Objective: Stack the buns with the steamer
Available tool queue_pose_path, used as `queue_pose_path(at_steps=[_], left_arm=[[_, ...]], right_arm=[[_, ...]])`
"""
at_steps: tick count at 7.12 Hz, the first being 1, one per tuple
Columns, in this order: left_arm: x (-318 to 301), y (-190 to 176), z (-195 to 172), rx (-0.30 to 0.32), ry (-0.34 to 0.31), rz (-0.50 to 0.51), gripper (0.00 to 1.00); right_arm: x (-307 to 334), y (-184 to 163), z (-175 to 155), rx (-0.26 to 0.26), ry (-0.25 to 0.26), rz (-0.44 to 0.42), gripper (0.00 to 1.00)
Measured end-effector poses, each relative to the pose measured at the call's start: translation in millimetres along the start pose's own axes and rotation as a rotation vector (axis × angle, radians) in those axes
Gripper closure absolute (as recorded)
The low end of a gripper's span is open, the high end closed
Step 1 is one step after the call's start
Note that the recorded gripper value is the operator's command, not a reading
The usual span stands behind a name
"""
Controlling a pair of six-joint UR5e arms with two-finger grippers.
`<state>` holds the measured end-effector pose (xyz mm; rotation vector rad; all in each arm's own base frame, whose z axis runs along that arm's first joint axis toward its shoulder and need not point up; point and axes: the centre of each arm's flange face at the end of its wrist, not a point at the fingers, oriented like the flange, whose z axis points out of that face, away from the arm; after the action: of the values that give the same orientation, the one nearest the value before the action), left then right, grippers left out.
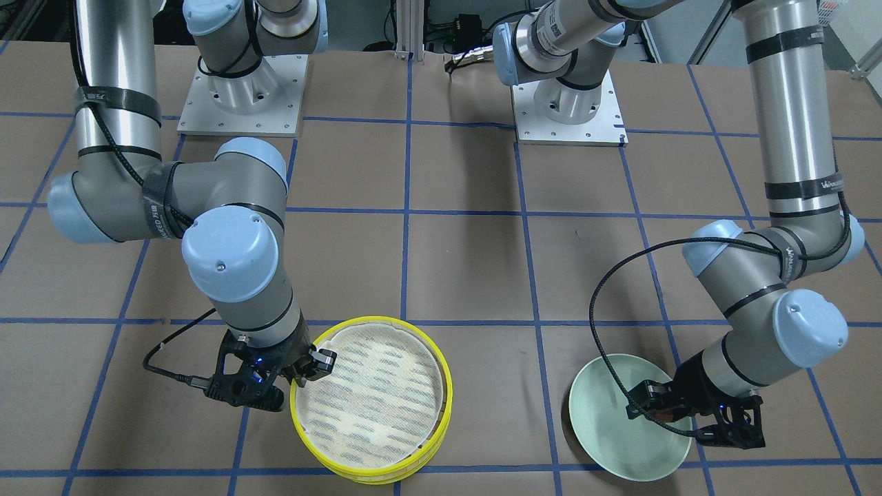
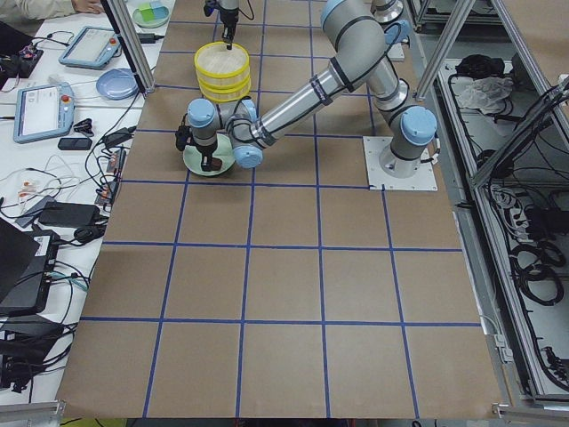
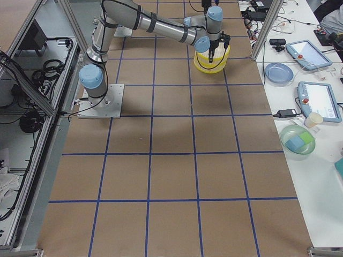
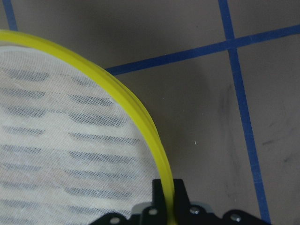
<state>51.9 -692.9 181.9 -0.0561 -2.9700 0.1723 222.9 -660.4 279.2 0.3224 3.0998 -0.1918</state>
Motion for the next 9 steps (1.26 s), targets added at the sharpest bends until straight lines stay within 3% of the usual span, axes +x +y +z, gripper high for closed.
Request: queue_pose_path(at_steps=[1,2,6,7,8,9], left_arm=[[-3,3,4,-0.015,-0.021,0.017,1.0],[-4,4,5,-0.021,-0.034,0.025,1.0],[3,-11,-22,0.042,-0.048,-0.07,1.0],[12,-15,-38,0.07,-0.055,-0.076,1.0],[27,-19,-55,0.103,-0.066,-0.062,1.0],[40,-22,-72,0.136,-0.07,-0.06,1.0]], right_arm=[[0,0,2,-0.001,0.004,0.001,0.85],[1,1,2,-0.001,0.005,0.002,0.81],[-2,3,-4,0.004,-0.004,0.029,0.79],[-3,4,-5,0.004,-0.005,0.032,0.68],[-4,4,-5,0.004,-0.005,0.034,0.51],[-4,4,-5,0.009,-0.007,0.033,0.28]])
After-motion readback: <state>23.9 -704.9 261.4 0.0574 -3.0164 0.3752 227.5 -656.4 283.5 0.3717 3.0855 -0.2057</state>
